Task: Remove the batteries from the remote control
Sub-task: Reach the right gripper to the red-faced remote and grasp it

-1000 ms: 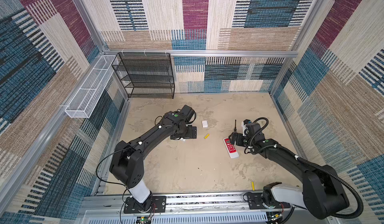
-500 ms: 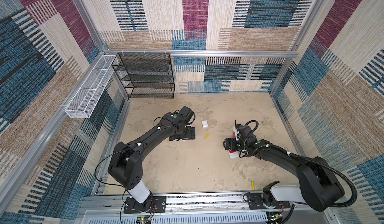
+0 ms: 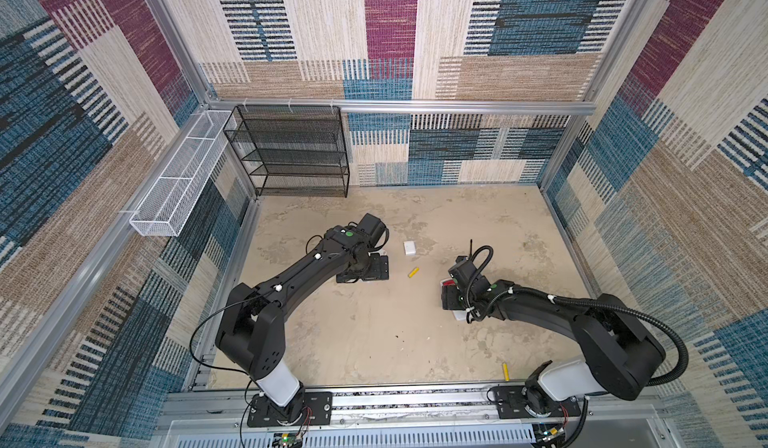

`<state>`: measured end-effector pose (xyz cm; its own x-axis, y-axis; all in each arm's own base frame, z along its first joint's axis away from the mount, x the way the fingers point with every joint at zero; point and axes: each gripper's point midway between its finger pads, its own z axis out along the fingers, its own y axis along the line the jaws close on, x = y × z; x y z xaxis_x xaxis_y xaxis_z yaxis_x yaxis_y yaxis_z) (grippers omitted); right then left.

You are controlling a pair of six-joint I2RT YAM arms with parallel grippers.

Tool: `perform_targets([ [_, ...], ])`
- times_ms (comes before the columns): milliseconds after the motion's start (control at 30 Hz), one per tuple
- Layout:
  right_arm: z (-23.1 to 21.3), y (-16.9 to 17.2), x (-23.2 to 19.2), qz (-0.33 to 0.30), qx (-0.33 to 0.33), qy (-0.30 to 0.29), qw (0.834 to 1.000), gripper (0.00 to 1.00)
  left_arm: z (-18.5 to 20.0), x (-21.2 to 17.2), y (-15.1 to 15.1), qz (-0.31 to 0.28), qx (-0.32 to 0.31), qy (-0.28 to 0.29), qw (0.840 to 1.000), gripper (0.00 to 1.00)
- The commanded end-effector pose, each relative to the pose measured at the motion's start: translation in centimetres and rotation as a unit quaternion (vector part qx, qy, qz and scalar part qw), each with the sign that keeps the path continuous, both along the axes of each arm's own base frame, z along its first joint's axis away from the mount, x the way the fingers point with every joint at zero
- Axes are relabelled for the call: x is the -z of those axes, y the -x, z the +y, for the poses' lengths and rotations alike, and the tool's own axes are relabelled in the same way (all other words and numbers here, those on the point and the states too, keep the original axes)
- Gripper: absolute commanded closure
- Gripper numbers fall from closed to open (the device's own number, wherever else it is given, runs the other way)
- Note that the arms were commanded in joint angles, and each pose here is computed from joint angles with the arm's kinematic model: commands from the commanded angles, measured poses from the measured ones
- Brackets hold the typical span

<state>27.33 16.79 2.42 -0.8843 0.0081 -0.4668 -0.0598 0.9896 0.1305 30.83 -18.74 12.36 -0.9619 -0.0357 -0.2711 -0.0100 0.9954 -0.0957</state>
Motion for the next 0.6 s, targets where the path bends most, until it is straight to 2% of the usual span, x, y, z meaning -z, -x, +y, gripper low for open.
perform_targets([
  [0, -0.1, 1.8, 1.3, 0.039, -0.001, 0.015, 0.999, 0.27, 0.1, -0.1, -0.1, -0.004, -0.002, 0.004, 1.000, 0.01],
  [100, 0.3, 2.0, 1.3, 0.037, -0.013, 0.022, 0.999, 0.37, -0.1, -0.1, -0.2, -0.006, 0.002, 0.017, 1.000, 0.01],
  [200, 0.7, 2.0, 1.4, 0.034, -0.027, 0.026, 0.999, 0.41, -0.2, -0.2, -0.3, -0.013, 0.004, 0.025, 1.000, 0.01],
  [300, 1.6, 1.8, 1.0, 0.023, -0.047, 0.019, 0.998, 0.49, -0.3, -0.2, -0.3, -0.018, 0.009, 0.034, 0.999, 0.01],
  [567, 5.6, 0.8, -1.5, -0.042, -0.130, -0.040, 0.990, 0.56, -2.6, 0.4, -0.1, -0.005, 0.025, 0.097, 0.995, 0.01],
])
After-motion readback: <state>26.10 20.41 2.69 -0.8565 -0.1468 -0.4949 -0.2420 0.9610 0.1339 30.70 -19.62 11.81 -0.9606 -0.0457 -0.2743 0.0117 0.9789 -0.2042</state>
